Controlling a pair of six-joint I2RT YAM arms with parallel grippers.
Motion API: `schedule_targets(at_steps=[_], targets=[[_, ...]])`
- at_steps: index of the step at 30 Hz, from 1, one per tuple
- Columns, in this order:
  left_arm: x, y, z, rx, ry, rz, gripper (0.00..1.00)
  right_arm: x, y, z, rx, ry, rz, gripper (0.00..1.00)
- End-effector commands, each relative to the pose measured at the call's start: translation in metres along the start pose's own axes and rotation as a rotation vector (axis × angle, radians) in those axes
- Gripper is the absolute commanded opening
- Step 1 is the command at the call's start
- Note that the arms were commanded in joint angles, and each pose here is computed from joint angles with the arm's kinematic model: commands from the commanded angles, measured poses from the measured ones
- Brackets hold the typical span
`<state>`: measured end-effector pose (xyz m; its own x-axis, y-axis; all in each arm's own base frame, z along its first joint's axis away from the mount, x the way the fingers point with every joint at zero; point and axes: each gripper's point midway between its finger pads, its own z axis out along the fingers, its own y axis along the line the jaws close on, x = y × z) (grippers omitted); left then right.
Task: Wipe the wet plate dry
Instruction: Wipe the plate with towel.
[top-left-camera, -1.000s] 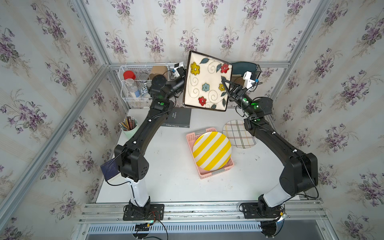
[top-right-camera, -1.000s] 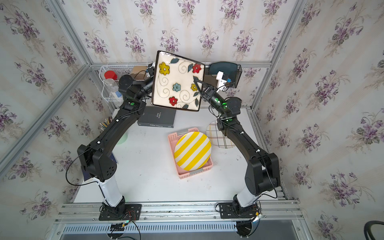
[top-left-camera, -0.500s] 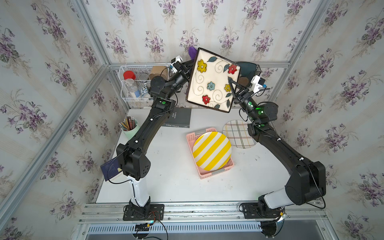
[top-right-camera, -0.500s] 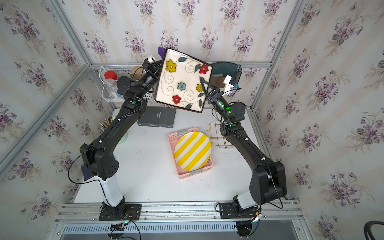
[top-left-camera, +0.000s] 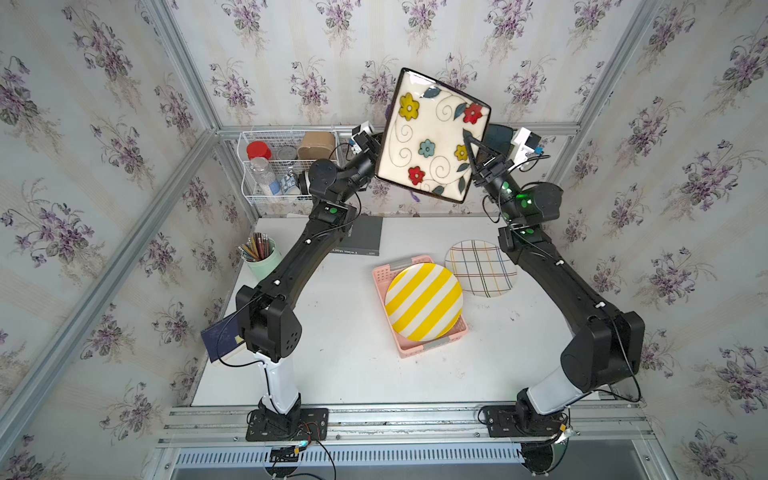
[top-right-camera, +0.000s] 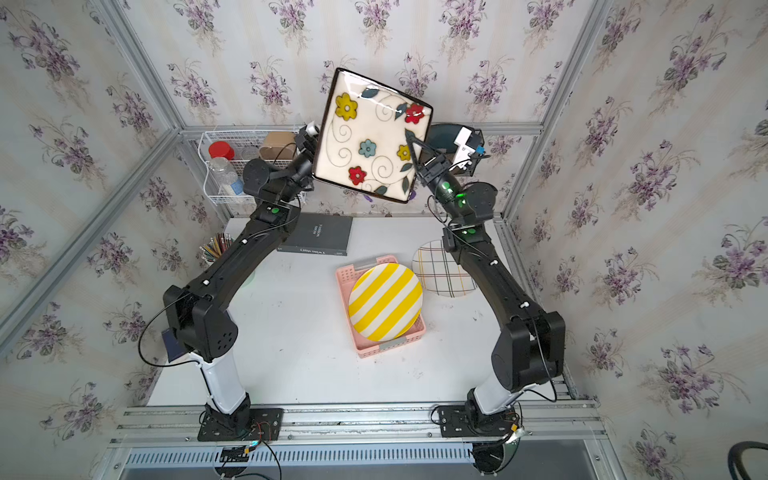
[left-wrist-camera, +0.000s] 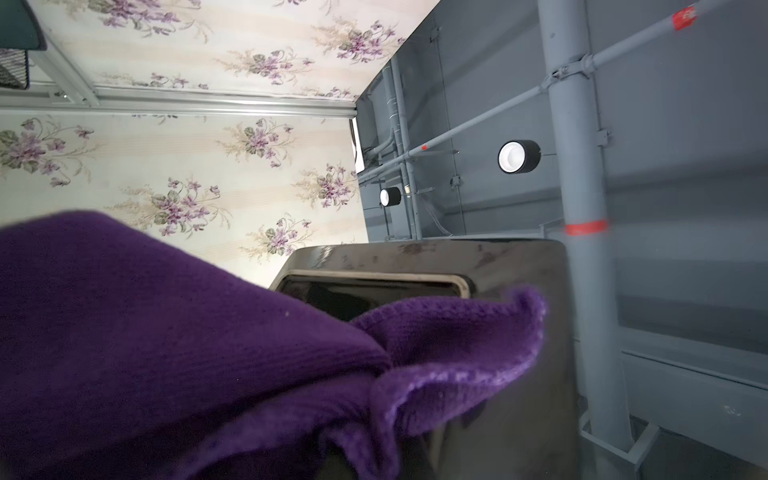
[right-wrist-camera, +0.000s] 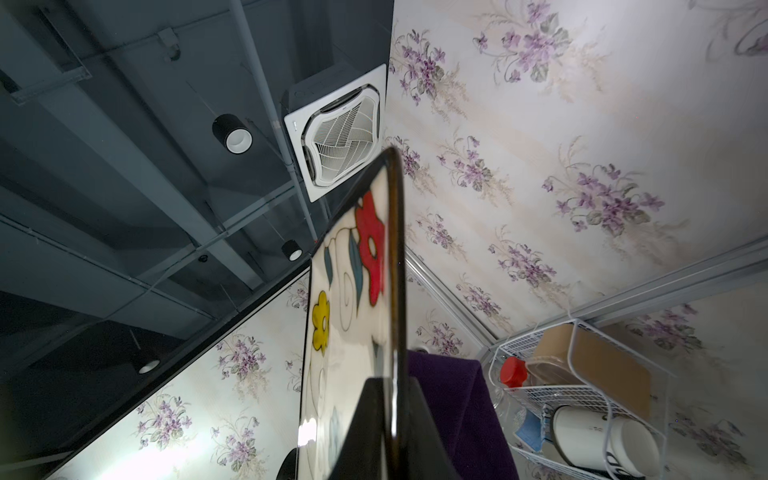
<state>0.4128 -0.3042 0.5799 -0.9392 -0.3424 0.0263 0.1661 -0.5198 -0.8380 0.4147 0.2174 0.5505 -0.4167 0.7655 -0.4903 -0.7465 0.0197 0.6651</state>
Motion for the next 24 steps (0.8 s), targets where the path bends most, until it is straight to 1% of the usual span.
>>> schedule_targets(at_steps=[1,3,5,8,13,15,19,22,24], targets=[[0.038,-0.026,0.003,0.077,0.152,0.095,0.0,-0.003,-0.007,0.012,0.002,-0.031,-0.025,0.0],[0.041,-0.028,0.003,0.086,0.168,0.092,0.0,-0.025,-0.011,0.011,0.006,-0.077,-0.036,0.0],[0.041,-0.03,0.0,0.087,0.173,0.09,0.0,-0.045,-0.009,0.009,0.016,-0.097,-0.067,0.0],[0.04,-0.034,-0.009,0.088,0.155,0.11,0.0,-0.066,-0.009,-0.001,0.044,-0.123,-0.101,0.0],[0.032,-0.038,-0.027,0.085,0.11,0.126,0.0,-0.08,-0.018,-0.03,0.11,-0.158,-0.112,0.0],[0.027,-0.036,-0.035,0.065,0.096,0.161,0.0,-0.083,-0.022,-0.042,0.138,-0.172,-0.104,0.0],[0.016,-0.03,-0.059,-0.018,0.073,0.214,0.0,-0.087,-0.03,-0.064,0.223,-0.185,-0.115,0.0],[0.012,-0.016,-0.076,-0.14,0.074,0.286,0.0,-0.086,-0.033,-0.081,0.307,-0.176,-0.15,0.0],[0.016,-0.001,-0.083,-0.237,0.102,0.344,0.0,-0.081,-0.039,-0.096,0.369,-0.171,-0.157,0.0]])
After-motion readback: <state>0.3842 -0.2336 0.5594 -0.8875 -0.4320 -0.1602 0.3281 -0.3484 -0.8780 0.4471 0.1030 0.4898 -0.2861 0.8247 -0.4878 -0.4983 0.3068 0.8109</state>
